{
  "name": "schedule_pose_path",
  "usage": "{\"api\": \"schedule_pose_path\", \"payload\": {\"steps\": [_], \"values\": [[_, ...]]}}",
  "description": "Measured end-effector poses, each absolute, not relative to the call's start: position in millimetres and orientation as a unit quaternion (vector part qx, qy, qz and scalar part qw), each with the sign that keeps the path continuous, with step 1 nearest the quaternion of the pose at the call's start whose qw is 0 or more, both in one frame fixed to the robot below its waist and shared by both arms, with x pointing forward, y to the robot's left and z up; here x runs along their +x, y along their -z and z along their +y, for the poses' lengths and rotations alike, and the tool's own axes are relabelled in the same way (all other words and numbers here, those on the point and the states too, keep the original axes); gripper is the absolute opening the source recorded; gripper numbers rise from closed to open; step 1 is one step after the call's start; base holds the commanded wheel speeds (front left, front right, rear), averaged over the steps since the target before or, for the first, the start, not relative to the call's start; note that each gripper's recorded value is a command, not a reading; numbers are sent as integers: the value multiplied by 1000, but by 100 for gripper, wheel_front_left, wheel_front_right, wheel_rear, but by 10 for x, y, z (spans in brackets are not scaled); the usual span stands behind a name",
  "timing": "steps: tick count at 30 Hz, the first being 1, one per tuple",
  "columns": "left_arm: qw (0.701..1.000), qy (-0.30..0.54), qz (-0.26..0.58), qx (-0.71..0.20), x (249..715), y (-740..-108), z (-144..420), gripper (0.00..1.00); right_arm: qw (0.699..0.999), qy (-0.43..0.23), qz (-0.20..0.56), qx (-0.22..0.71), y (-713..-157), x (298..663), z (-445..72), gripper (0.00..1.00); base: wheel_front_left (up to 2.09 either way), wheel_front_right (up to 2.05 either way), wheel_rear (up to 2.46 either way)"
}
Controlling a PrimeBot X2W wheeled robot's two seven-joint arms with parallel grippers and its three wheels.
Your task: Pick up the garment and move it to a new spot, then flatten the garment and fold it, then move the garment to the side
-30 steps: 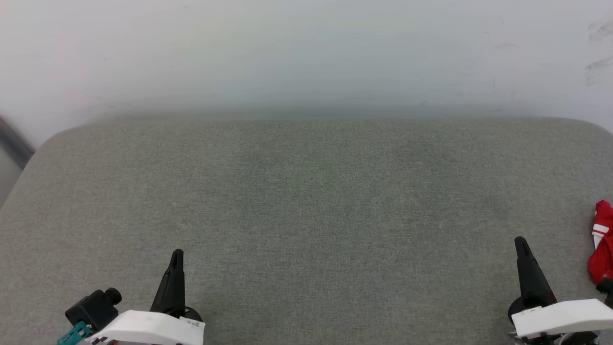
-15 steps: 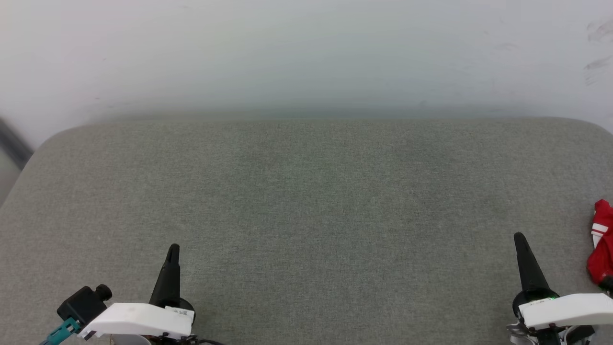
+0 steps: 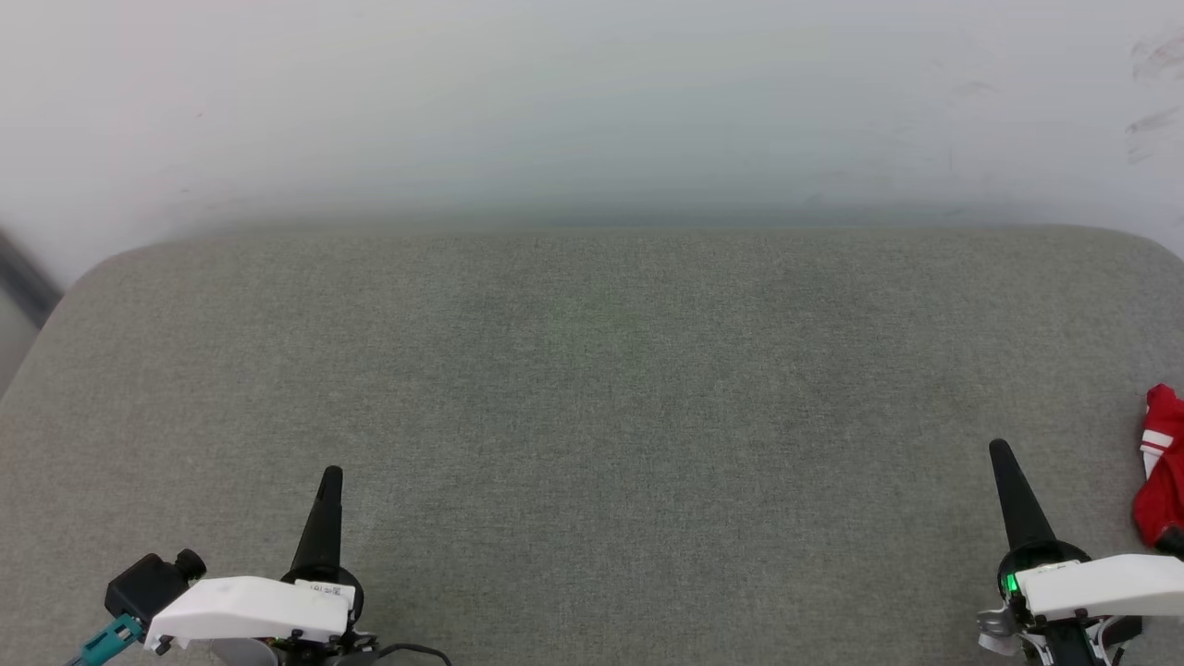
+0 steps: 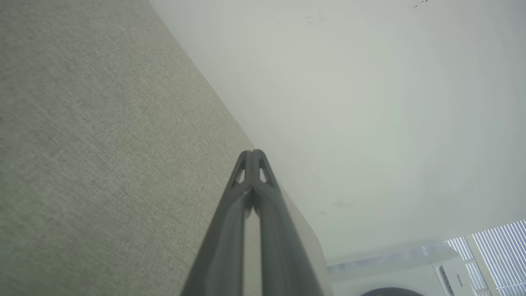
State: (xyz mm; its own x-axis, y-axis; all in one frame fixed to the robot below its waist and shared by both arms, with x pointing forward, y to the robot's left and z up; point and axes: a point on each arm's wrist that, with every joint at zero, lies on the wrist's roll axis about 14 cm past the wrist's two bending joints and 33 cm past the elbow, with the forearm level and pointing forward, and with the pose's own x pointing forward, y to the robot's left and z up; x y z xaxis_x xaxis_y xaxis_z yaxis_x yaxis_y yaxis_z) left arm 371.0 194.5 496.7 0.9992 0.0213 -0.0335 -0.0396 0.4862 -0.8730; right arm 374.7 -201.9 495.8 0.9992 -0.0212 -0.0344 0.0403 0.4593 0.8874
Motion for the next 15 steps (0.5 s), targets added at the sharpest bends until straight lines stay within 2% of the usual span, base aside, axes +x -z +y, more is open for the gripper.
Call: {"api": "schedule_pose_path", "payload": {"steps": [15], "values": [[820, -17, 11, -572, 3756, -4970, 1962, 0, 814, 17, 8, 580, -4978, 3788, -2019, 0, 0, 0, 0]]}}
